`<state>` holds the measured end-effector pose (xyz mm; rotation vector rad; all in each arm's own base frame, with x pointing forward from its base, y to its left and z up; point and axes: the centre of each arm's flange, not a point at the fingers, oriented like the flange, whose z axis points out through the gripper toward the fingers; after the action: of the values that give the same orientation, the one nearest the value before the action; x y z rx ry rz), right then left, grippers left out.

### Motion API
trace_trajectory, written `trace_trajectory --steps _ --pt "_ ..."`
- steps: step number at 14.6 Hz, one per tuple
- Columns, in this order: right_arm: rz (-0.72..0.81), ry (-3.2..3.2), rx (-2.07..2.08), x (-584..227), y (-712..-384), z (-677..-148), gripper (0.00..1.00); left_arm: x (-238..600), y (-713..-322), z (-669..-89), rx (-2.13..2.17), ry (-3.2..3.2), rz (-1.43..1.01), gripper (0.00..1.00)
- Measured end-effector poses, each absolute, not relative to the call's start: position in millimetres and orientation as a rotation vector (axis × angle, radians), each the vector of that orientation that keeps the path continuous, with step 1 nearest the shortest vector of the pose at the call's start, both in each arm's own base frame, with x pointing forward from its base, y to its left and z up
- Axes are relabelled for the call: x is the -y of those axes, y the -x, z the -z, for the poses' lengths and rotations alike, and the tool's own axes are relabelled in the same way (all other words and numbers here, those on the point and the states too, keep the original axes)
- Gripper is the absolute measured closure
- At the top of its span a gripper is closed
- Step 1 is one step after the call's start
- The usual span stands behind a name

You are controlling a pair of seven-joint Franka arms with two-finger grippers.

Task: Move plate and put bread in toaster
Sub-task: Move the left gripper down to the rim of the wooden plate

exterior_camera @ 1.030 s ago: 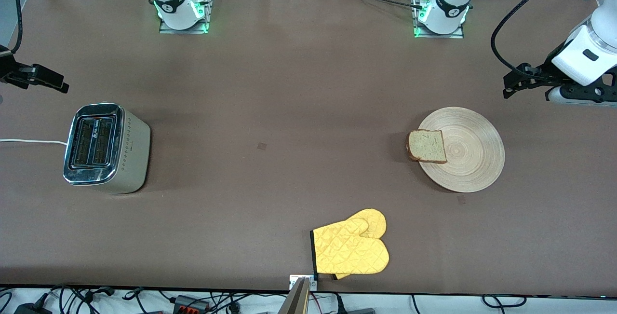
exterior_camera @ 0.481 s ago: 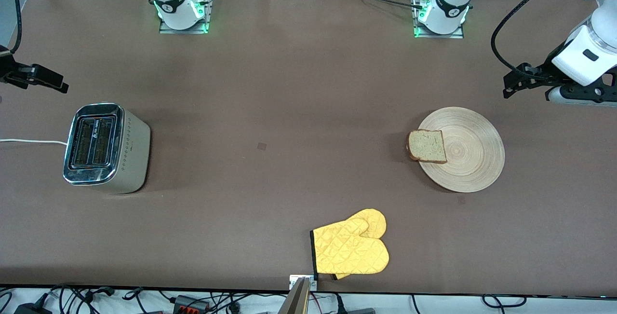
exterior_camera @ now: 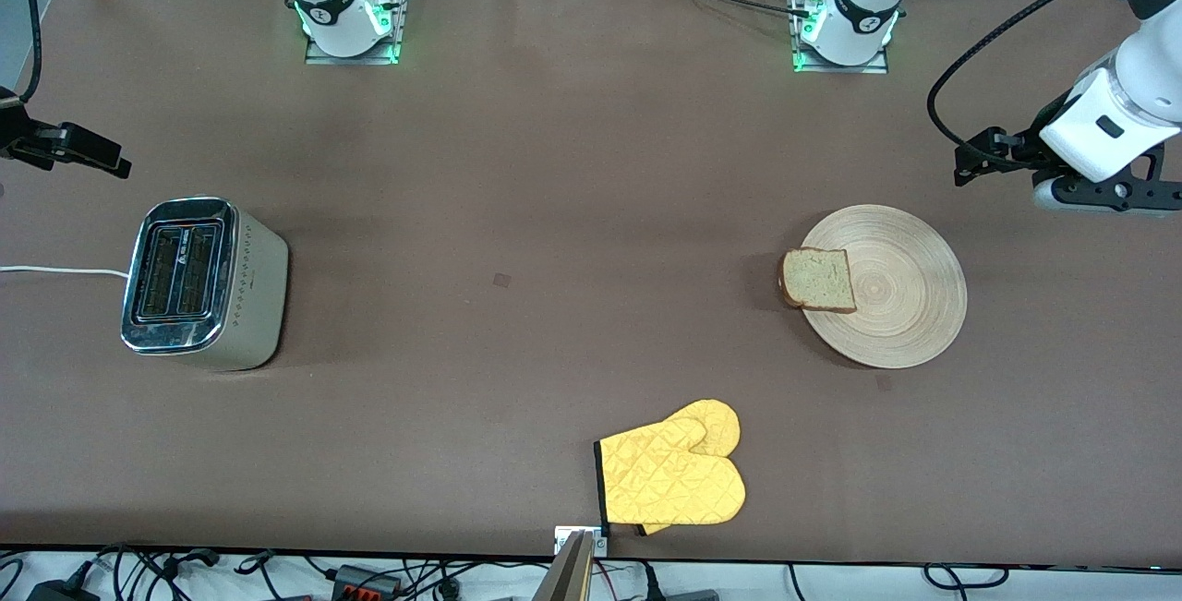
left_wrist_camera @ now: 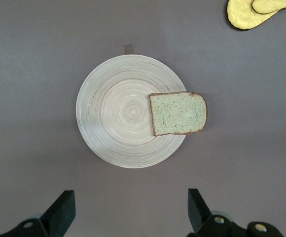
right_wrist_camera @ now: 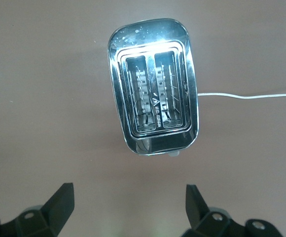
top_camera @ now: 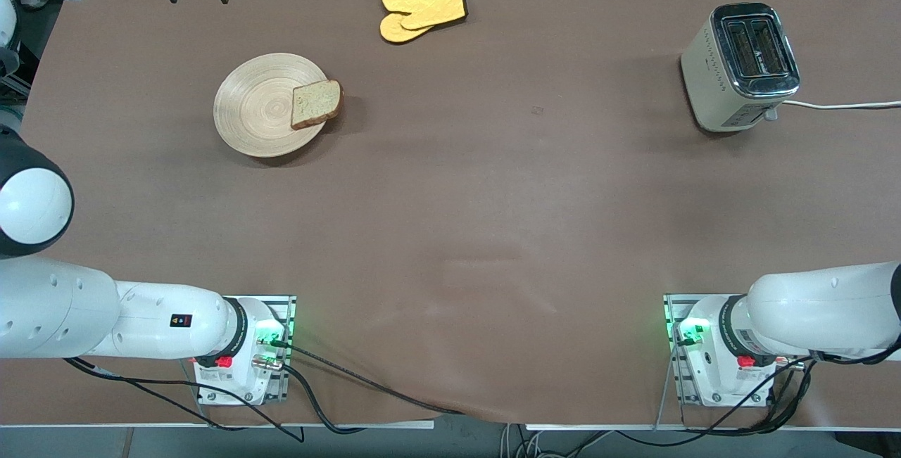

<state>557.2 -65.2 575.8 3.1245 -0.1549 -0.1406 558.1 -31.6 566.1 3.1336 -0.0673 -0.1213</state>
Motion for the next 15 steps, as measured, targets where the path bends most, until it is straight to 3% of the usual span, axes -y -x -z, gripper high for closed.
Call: trace_trajectory --steps 4,7,15 --pt "0.141 -3.125 0.156 66 -557 -576 0.0 1 -582 -536 0.056 -3.127 0.196 0.0" --pt "0.141 -3.124 0.157 66 -557 -576 0.0 -84 -599 -490 0.028 -3.051 0.286 0.0" --pt "0.141 -3.125 0.157 66 -557 -576 0.0 -269 -586 -324 -0.012 -2.542 0.196 0.0"
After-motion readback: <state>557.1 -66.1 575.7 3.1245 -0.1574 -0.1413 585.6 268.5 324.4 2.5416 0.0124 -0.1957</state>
